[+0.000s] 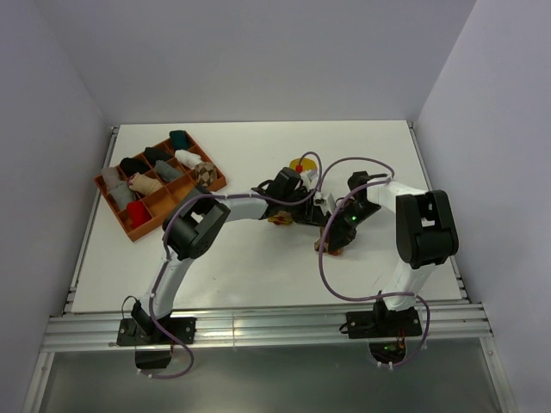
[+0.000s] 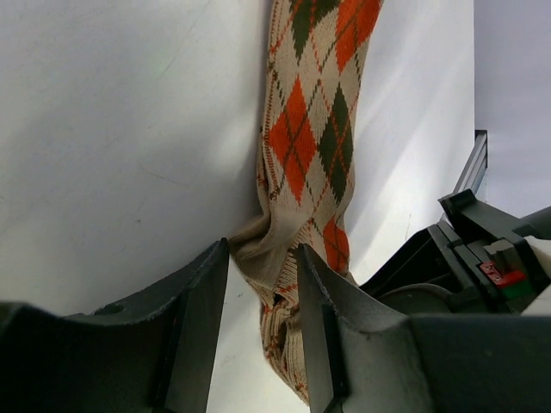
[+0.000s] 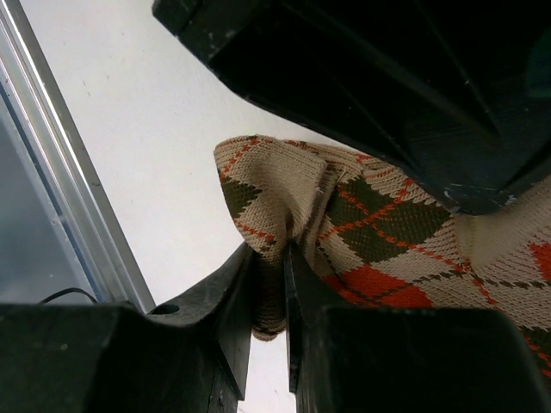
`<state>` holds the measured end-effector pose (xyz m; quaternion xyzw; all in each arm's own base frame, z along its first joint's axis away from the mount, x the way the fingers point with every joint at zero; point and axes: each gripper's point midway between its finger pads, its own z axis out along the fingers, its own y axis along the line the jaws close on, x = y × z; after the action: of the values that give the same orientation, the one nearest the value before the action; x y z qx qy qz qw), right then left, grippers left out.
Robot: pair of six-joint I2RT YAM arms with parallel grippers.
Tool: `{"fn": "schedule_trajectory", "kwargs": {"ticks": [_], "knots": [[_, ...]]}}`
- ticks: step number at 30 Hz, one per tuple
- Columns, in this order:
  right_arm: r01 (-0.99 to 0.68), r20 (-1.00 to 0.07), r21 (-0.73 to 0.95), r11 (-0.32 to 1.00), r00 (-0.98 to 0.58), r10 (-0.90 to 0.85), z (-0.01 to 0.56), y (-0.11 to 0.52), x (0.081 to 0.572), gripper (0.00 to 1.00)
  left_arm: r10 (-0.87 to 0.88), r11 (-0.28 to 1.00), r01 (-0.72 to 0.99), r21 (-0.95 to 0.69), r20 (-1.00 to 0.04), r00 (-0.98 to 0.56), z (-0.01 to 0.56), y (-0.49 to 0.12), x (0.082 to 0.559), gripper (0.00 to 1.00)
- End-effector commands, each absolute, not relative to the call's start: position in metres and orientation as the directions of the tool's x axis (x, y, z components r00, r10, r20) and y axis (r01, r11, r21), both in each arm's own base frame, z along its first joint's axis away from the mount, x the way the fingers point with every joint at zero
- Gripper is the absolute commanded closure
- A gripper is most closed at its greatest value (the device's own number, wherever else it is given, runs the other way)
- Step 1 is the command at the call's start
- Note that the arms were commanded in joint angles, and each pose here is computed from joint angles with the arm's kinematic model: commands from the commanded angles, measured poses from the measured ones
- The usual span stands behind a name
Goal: Roll the socks
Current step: Roll the sock at the center of the board.
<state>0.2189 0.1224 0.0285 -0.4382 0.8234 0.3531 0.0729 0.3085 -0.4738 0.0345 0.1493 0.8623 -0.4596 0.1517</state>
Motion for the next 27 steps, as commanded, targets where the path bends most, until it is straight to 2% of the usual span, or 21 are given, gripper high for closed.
{"fn": "schedule_trajectory", "kwargs": {"ticks": [1, 4, 11, 15, 19, 27], "knots": [[-0.775, -0.432, 0.523, 0.355, -0.600, -0.673, 0.030, 0.124, 0.221, 0.81, 0.172, 0.608, 0.392, -0.690, -0.368, -0.914, -0.007, -0.469, 0.297, 0.56], [-0.777, -0.432, 0.521, 0.354, -0.598, -0.675, 0.030, 0.124, 0.221, 0.81, 0.178, 0.612, 0.382, -0.693, -0.350, -0.920, -0.015, -0.469, 0.294, 0.58], [-0.772, -0.422, 0.528, 0.355, -0.601, -0.679, 0.028, 0.123, 0.220, 0.81, 0.170, 0.614, 0.349, -0.708, -0.313, -0.934, -0.022, -0.471, 0.292, 0.88], [-0.771, -0.421, 0.527, 0.357, -0.601, -0.679, 0.028, 0.122, 0.219, 0.81, 0.157, 0.610, 0.341, -0.715, -0.312, -0.937, -0.019, -0.473, 0.292, 0.99], [-0.769, -0.422, 0.523, 0.368, -0.609, -0.672, 0.030, 0.121, 0.222, 0.82, 0.097, 0.633, 0.318, -0.706, -0.335, -0.937, -0.007, -0.467, 0.301, 1.00], [-0.789, -0.444, 0.489, 0.373, -0.593, -0.672, 0.044, 0.122, 0.242, 0.81, -0.082, 0.685, 0.202, -0.699, -0.350, -0.933, 0.005, -0.415, 0.334, 1.00]]}}
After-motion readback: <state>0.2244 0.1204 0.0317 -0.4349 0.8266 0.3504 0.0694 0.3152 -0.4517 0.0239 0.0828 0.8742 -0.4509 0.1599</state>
